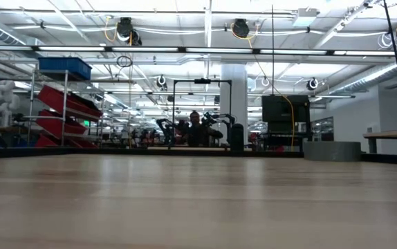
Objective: Coil cords
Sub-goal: Coil the black wire onto the spool
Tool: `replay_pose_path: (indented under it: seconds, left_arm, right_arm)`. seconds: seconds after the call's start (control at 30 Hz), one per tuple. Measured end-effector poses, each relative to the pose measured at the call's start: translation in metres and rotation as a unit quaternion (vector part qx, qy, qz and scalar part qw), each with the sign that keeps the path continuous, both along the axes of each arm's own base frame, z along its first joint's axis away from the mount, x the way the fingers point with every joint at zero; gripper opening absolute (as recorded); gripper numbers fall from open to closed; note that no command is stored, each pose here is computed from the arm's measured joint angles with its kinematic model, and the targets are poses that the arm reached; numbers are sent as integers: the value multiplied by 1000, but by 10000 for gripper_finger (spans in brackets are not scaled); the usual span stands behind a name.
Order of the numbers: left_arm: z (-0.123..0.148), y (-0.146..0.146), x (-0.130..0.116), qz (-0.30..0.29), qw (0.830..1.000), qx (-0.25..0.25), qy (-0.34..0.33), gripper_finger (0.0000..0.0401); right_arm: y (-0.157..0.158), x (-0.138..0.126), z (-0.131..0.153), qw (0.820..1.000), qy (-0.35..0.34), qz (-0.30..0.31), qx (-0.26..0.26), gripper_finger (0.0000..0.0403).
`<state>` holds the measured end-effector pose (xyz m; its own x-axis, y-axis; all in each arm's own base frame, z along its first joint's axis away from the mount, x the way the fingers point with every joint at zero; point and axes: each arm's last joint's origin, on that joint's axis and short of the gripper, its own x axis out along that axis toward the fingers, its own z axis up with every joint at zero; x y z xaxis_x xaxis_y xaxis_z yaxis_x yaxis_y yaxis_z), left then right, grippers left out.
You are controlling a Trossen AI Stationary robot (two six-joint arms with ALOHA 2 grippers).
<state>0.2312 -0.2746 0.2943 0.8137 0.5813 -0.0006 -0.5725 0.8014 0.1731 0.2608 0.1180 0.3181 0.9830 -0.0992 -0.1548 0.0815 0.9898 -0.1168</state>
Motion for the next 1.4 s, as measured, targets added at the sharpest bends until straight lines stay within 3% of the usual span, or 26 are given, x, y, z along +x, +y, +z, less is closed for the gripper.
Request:
replay_pose_path:
  seconds: [0.23,0.6,0.77,1.0,1.27,1.4]
  left_arm:
    - [0,-8,-9,-16,1000,5,3,5]
    - [0,-10,-13,-23,1000,-3,-2,59]
    - [-5,5,9,1,1000,-7,-10,61]
    - [-29,47,56,-105,990,-53,-74,62]
    - [-53,89,94,-180,979,-84,-49,62]
    - [-63,103,108,-179,980,-79,-36,62]
  right_arm:
    - [0,1,7,999,-32,1,0,0]
    - [-3,2,9,999,-39,-3,-18,0]
    - [-6,2,11,999,-43,-8,-15,0]
    - [-9,-5,20,998,-60,-10,14,0]
    - [-8,-20,33,996,-81,4,34,0]
    - [-9,-20,33,996,-80,1,32,0]
